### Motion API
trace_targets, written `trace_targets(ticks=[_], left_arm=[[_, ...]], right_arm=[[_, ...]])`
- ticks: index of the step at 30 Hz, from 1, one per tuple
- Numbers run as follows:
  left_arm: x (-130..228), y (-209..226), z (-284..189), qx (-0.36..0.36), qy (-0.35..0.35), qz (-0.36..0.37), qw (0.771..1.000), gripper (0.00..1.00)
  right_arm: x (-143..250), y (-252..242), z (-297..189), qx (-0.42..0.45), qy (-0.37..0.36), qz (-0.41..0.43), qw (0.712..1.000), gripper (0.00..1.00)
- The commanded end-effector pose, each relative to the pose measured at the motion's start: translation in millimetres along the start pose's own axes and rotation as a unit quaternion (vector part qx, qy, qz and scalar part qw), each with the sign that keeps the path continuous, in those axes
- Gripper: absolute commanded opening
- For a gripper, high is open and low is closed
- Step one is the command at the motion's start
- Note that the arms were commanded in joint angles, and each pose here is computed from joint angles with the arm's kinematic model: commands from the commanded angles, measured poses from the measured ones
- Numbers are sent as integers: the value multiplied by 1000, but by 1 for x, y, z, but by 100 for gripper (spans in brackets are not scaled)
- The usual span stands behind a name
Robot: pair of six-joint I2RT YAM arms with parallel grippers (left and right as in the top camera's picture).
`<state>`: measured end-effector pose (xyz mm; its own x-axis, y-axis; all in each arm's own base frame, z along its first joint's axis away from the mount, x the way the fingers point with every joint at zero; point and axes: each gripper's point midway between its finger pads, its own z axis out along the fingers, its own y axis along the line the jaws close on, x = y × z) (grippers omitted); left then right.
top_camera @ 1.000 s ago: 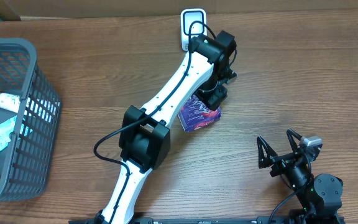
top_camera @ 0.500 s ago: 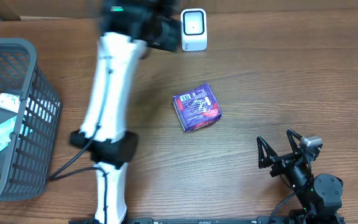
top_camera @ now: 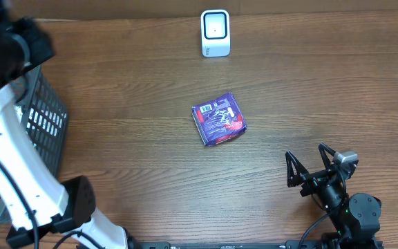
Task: Scan the item barcode
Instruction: 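Move the left gripper back down into the basket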
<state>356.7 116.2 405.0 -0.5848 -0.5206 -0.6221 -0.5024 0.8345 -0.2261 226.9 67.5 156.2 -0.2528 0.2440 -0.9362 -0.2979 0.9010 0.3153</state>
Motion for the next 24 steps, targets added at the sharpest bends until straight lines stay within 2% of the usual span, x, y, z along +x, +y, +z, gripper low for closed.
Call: trace_targets(ticks=[1,5,10,16,24], left_arm=[[2,59,11,-73,20,-89,993,49],[4,117,21,-124,34,-150,980,49],[9,155,26,-140,42,-212,966,48],[12,170,35,-144,51,-229,961,50],[31,193,77,-173,90,-201,960,52]], right_arm=[[0,2,-2,-2,3,0,1000,100],[0,2,-2,-2,3,0,1000,100],[0,2,-2,-2,3,0,1000,100],[0,2,-2,-2,3,0,1000,100],[0,2,-2,-2,3,0,1000,100]])
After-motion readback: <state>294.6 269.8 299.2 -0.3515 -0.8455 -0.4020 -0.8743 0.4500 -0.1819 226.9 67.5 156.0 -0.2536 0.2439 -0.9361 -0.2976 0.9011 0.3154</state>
